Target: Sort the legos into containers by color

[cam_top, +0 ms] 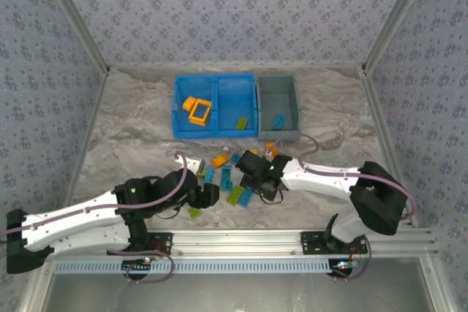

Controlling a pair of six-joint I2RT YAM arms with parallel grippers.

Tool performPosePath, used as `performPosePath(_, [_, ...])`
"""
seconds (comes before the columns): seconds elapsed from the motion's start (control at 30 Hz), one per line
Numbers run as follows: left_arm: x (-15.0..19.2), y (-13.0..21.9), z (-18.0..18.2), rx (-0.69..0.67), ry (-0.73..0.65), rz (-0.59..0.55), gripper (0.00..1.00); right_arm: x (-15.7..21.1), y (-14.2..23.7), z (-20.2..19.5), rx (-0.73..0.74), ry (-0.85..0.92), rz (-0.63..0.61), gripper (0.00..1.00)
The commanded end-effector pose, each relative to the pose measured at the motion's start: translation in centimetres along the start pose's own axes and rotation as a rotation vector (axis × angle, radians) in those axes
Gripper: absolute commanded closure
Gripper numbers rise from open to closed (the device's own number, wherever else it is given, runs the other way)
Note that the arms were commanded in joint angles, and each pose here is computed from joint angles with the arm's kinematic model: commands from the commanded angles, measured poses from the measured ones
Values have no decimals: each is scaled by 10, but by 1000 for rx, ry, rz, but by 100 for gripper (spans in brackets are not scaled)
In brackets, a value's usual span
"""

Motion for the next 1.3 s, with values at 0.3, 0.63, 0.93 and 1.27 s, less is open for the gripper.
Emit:
performPosePath(0.3, [-5,15,-11,70,-24,-54,24,12,-30,11,34,-215,126,31])
performPosePath(0.63, [-4,15,-7,60,-18,-61,24,24,-29,17,43,-209,146,38])
performPosePath(0.93, [-5,13,-10,68,-20,-61,24,24,-19,25,36,-228,155,38])
performPosePath(1.27, [-5,12,-13,75,-21,-58,24,26,-29,15,94,-241,163,46])
Point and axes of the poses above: each hand's point on the last joint's axis, 136 mm out from that joint toward the fingers, its own y axis back along the fingers, its own z axis along the line the jaws close on, x = y × z, the point moved 6 cm from there along y, back along the fingers, and after that the axes turned 5 degrees about y, right-handed, at the moved point
